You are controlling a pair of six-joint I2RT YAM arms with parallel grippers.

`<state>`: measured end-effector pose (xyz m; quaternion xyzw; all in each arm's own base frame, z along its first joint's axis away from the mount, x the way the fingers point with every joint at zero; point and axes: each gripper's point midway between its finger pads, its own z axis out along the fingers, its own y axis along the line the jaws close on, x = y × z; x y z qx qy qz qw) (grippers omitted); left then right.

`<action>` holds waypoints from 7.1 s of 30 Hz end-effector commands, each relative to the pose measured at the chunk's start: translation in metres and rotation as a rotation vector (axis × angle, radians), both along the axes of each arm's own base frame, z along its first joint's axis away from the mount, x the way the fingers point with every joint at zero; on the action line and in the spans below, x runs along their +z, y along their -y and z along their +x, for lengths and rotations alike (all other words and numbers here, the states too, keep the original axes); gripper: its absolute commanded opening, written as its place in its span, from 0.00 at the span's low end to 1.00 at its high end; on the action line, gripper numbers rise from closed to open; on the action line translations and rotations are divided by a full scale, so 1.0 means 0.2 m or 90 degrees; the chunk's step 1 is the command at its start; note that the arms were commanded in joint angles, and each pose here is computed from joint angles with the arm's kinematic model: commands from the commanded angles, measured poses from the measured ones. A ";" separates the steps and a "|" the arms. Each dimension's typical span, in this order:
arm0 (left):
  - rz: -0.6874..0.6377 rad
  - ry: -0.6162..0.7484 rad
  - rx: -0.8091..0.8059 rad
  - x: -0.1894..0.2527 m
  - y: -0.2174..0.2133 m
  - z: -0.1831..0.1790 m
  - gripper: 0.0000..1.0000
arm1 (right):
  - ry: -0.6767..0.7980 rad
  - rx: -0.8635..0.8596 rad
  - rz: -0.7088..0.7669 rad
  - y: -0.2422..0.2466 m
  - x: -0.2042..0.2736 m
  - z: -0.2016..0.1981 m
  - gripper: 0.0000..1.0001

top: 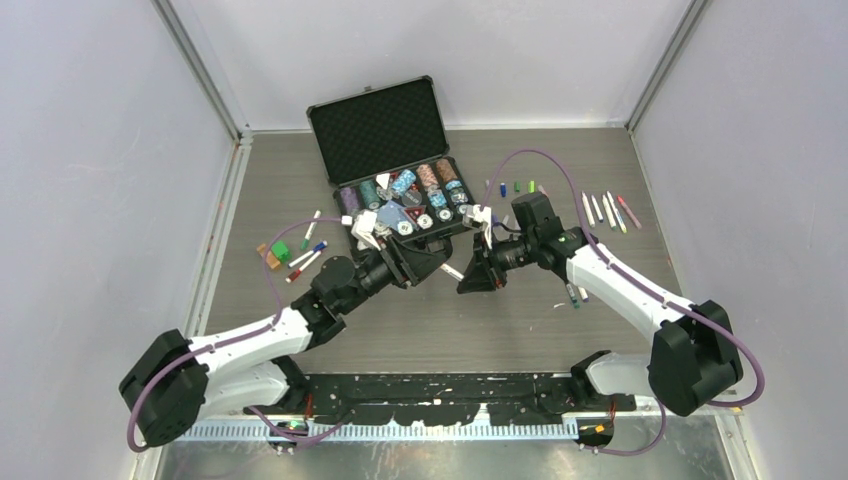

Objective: Open the pen caps
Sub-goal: Open the pen cap from the pen, then place the pen at the center of the board, then place the pen cap at the center of the board.

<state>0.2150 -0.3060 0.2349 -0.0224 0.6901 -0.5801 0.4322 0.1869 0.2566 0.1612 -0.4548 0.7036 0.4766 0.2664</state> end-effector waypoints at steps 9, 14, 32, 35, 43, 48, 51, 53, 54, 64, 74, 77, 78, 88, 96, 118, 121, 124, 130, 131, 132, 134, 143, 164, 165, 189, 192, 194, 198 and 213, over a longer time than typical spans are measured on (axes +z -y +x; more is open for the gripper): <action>-0.043 0.061 -0.012 0.10 0.03 -0.02 0.30 | 0.001 0.003 0.026 -0.03 0.03 0.02 0.00; -0.046 0.081 0.004 0.13 0.00 -0.01 0.00 | -0.004 0.004 0.025 -0.03 0.02 0.01 0.00; -0.012 0.185 0.362 0.43 -0.66 0.08 0.00 | -0.005 0.056 0.019 -0.02 -0.01 -0.05 0.00; -0.008 0.181 0.373 0.44 -0.70 0.07 0.00 | 0.001 0.060 0.015 -0.02 -0.02 -0.06 0.00; 0.056 0.141 0.335 0.33 -0.69 0.03 0.00 | 0.074 0.029 -0.060 0.13 -0.07 0.02 0.00; 0.108 0.088 0.296 0.19 -0.67 -0.01 0.00 | 0.100 -0.017 -0.182 0.30 -0.12 0.08 0.00; 0.134 0.072 0.273 0.12 -0.65 -0.04 0.00 | 0.061 -0.061 -0.308 0.44 -0.20 0.08 0.01; 0.142 0.069 0.261 0.09 -0.64 -0.05 0.00 | 0.044 -0.103 -0.390 0.57 -0.26 0.09 0.01; 0.144 0.068 0.258 0.08 -0.64 -0.05 0.00 | 0.039 -0.123 -0.414 0.62 -0.29 0.09 0.01; 0.165 0.075 0.242 0.02 -0.61 -0.04 0.00 | 0.015 -0.274 -0.595 1.02 -0.55 0.12 0.03; 0.147 0.054 0.217 -0.06 -0.55 -0.05 0.00 | -0.073 -0.227 -0.499 0.84 -0.57 0.08 0.03; 0.151 0.044 0.215 -0.08 -0.54 -0.04 0.00 | -0.034 -0.212 -0.470 0.74 -0.53 0.15 0.03; 0.149 0.041 0.214 -0.08 -0.54 -0.05 0.00 | -0.015 -0.203 -0.463 0.70 -0.53 0.16 0.04; 0.136 -0.026 0.191 -0.19 -0.46 -0.03 0.00 | 0.026 -0.094 -0.469 0.51 -0.65 0.05 0.09; 0.139 -0.044 0.169 -0.23 -0.36 0.02 0.00 | 0.002 -0.044 -0.476 0.46 -0.70 -0.04 0.14; 0.157 -0.075 0.151 -0.34 -0.30 0.04 0.00 | 0.001 -0.015 -0.508 0.47 -0.71 -0.07 0.31; 0.157 -0.078 0.144 -0.34 -0.28 0.04 0.00 | 0.004 -0.019 -0.503 0.46 -0.69 -0.06 0.32; 0.162 -0.083 0.132 -0.35 -0.25 0.04 0.00 | 0.012 -0.028 -0.488 0.44 -0.64 -0.05 0.34; 0.192 -0.108 0.105 -0.40 -0.17 0.07 0.00 | 0.032 -0.053 -0.398 0.44 -0.44 -0.02 0.39; 0.200 -0.113 0.097 -0.41 -0.14 0.08 0.00 | 0.033 -0.044 -0.384 0.45 -0.41 -0.03 0.40; 0.210 -0.119 0.089 -0.42 -0.12 0.09 0.00 | 0.039 -0.042 -0.374 0.46 -0.38 -0.04 0.40; 0.226 -0.127 0.070 -0.43 -0.06 0.11 0.00 | 0.033 -0.060 -0.365 0.52 -0.34 -0.03 0.40; 0.399 -0.202 0.018 -0.62 0.16 0.28 0.00 | 0.074 -0.219 -0.430 0.84 -0.31 0.08 0.41; 0.586 -0.199 0.005 -0.93 0.46 0.57 0.06 | 0.065 -0.256 -0.444 0.92 -0.32 0.09 0.41; 0.589 -0.197 0.009 -0.94 0.46 0.58 0.07 | 0.064 -0.255 -0.444 0.92 -0.32 0.09 0.41; 0.601 -0.127 0.012 -0.73 0.53 0.69 0.39 | 0.053 -0.246 -0.435 0.91 -0.32 0.08 0.41; 0.588 -0.106 0.007 -0.64 0.50 0.65 0.39 | 0.053 -0.245 -0.433 0.91 -0.32 0.08 0.41; 0.573 -0.086 0.006 -0.57 0.46 0.62 0.39 | 0.052 -0.244 -0.432 0.90 -0.32 0.07 0.41; 0.546 -0.036 0.003 -0.46 0.35 0.52 0.39 | 0.052 -0.242 -0.432 0.90 -0.32 0.07 0.41; 0.522 -0.052 0.195 -0.38 -0.44 0.32 0.81 | 0.043 -0.234 -0.431 0.90 -0.33 0.07 0.41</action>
